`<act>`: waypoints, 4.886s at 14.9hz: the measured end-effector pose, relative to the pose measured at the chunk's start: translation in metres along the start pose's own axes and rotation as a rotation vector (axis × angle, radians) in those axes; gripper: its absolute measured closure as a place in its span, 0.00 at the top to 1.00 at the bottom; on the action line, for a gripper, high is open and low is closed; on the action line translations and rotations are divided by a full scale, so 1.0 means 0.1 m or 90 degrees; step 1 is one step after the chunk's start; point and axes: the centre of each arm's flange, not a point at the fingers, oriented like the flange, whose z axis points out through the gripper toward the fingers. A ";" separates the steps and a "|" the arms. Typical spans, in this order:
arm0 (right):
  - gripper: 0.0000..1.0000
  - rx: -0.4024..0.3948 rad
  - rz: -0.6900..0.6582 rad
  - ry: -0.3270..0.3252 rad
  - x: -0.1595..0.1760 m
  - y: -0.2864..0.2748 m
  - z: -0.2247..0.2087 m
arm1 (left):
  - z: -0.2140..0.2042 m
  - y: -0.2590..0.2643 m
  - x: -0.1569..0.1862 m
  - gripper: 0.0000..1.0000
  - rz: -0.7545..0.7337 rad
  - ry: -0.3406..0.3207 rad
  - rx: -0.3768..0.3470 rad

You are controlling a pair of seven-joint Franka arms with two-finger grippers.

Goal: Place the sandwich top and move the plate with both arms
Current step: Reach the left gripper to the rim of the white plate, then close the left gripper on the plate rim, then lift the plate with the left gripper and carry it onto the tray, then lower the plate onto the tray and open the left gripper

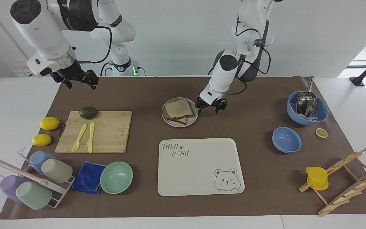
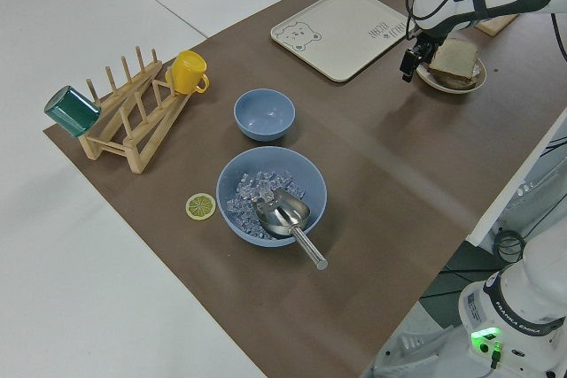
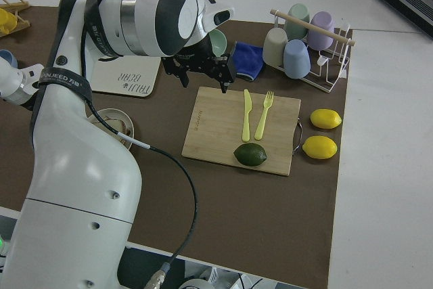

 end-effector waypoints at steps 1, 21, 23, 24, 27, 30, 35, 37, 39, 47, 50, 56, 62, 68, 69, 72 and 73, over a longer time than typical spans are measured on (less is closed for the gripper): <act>1.00 0.000 0.000 0.000 0.00 0.01 0.00 | 0.05 0.03 -0.01 0.92 -0.005 -0.006 -0.007; 1.00 0.003 0.012 0.004 0.02 0.11 0.00 | 0.37 0.17 -0.19 0.33 -0.051 -0.037 -0.057; 1.00 0.003 0.012 0.004 0.02 0.11 0.00 | 0.38 0.20 -0.21 0.29 -0.050 -0.036 -0.059; 1.00 0.003 0.012 0.004 0.02 0.11 0.00 | 0.38 0.20 -0.21 0.19 -0.050 -0.036 -0.059; 1.00 0.003 0.012 0.004 0.02 0.11 0.00 | 0.37 0.21 -0.21 0.04 -0.050 -0.034 -0.061; 1.00 0.003 0.012 0.004 0.02 0.11 0.00 | 0.36 0.20 -0.20 0.04 -0.052 -0.033 -0.062; 1.00 0.003 0.012 0.004 0.02 0.11 0.00 | 0.26 0.15 -0.10 0.04 -0.062 -0.027 -0.068; 1.00 0.003 0.012 0.004 0.02 0.11 0.00 | 0.03 0.13 0.03 0.04 -0.069 -0.035 -0.074; 1.00 0.003 0.012 0.004 0.02 0.11 0.00 | -0.33 0.06 0.23 0.04 -0.078 -0.041 -0.086; 1.00 0.003 0.012 0.004 0.02 0.11 0.00 | -1.16 -0.61 1.18 0.04 -0.138 0.008 -0.127; 1.00 0.003 0.012 0.004 0.02 0.11 0.00 | -1.13 -0.75 1.57 0.04 -0.151 0.011 -0.130; 1.00 0.003 0.012 0.004 0.02 0.11 0.00 | -0.53 -0.89 2.30 0.04 -0.168 0.009 -0.135; 1.00 0.003 0.012 0.004 0.02 0.11 0.00 | -0.21 -0.80 2.38 0.04 -0.154 0.028 -0.154; 1.00 0.003 0.012 0.004 0.02 0.11 0.00 | -0.01 -0.79 2.30 0.04 -0.131 0.028 -0.148; 1.00 0.003 0.012 0.004 0.02 0.11 0.00 | -0.02 -0.80 2.30 0.04 -0.130 0.029 -0.148; 1.00 0.003 0.012 0.004 0.02 0.11 0.00 | -0.06 -0.80 2.29 0.32 -0.128 0.033 -0.149; 1.00 0.003 0.012 0.004 0.02 0.11 0.00 | -0.08 -0.80 2.29 0.43 -0.125 0.036 -0.148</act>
